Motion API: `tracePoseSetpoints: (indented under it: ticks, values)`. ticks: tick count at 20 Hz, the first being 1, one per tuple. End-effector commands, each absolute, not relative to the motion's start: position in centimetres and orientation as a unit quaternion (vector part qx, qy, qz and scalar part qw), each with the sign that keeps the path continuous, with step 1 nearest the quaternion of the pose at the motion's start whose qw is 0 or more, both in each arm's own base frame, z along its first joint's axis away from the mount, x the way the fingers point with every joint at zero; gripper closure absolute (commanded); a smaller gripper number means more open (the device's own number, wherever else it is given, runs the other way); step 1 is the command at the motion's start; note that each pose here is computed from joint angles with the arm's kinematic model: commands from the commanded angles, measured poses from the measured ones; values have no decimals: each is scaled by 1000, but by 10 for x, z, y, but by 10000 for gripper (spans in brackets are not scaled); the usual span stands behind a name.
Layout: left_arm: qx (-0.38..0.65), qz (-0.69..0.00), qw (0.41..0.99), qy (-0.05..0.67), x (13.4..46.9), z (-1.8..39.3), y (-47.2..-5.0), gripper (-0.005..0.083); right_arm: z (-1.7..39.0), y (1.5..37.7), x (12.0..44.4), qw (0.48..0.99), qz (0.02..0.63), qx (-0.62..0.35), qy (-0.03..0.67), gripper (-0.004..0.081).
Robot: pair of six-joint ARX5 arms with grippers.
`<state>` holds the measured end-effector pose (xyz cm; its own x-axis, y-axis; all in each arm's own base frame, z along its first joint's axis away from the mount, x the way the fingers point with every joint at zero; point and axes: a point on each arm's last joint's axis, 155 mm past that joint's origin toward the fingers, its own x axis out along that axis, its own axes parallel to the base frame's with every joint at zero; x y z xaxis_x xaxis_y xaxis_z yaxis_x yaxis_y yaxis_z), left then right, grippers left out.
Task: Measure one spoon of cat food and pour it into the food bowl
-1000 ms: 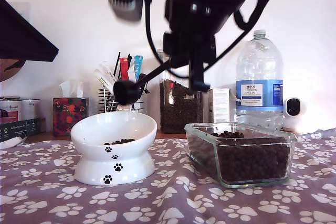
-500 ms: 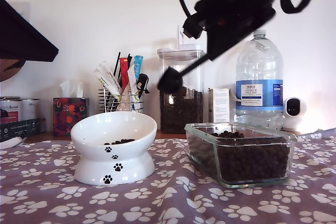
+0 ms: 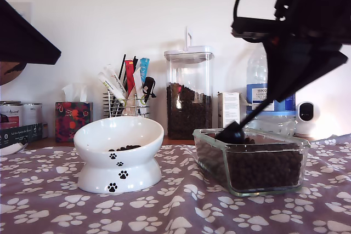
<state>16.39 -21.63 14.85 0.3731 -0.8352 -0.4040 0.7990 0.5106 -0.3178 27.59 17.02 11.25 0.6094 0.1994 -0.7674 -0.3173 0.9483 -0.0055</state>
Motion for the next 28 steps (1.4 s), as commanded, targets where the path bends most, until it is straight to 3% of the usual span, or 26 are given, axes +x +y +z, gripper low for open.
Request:
tracePoseSetpoints:
  ticks: [1, 10, 17, 20, 28]
  values:
    - [-34, -494, 827, 268, 162, 143, -216, 793, 116, 169, 277, 892, 147, -52, 424, 782]
    - [-34, -493, 828, 266, 163, 144, -216, 793, 75, 170, 267, 851, 154, -46, 500, 780]
    - [-34, -493, 827, 266, 163, 144, -216, 793, 67, 166, 261, 841, 150, -56, 517, 637]
    - [-34, -493, 827, 266, 163, 144, -216, 793, 66, 166, 258, 838, 154, -58, 521, 526]
    - [-35, -495, 827, 266, 163, 144, -217, 793, 89, 169, 263, 848, 169, -65, 499, 469]
